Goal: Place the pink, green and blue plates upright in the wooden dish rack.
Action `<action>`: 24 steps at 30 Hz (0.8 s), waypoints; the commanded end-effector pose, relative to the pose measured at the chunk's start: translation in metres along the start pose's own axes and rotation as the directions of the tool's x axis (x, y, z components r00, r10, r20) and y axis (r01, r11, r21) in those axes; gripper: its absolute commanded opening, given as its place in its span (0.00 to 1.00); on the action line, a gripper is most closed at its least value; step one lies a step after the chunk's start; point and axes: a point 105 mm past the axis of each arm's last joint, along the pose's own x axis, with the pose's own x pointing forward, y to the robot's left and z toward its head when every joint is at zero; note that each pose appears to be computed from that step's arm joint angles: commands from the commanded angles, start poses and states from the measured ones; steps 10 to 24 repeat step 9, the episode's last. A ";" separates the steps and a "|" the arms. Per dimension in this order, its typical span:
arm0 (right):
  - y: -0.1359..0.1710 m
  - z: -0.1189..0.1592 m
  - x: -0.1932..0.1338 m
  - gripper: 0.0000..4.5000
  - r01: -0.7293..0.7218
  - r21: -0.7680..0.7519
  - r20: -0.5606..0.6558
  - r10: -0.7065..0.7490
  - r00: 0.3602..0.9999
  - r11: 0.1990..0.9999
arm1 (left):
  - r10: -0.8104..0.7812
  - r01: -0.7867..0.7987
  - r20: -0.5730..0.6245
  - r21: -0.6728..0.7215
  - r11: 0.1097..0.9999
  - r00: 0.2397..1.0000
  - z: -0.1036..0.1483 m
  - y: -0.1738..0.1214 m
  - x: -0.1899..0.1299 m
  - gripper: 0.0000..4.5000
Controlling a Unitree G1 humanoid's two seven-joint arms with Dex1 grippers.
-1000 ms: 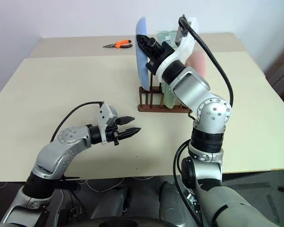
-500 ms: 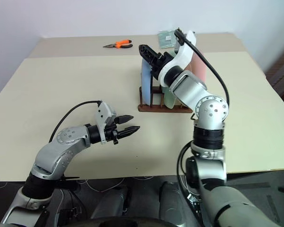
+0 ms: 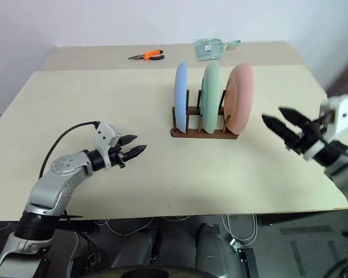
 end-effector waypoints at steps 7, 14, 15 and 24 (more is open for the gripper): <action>-0.005 -0.033 0.011 0.62 -0.007 -0.160 -0.087 -0.007 0.996 0.987 | 0.134 -0.134 0.002 0.027 0.991 0.991 -0.011 0.026 -0.029 0.57; -0.009 -0.043 0.016 0.62 0.001 -0.167 -0.106 -0.018 0.994 0.986 | 0.148 -0.149 0.004 0.025 0.989 0.989 -0.014 0.027 -0.030 0.57; -0.009 -0.043 0.016 0.62 0.001 -0.167 -0.106 -0.018 0.994 0.986 | 0.148 -0.149 0.004 0.025 0.989 0.989 -0.014 0.027 -0.030 0.57; -0.009 -0.043 0.016 0.62 0.001 -0.167 -0.106 -0.018 0.994 0.986 | 0.148 -0.149 0.004 0.025 0.989 0.989 -0.014 0.027 -0.030 0.57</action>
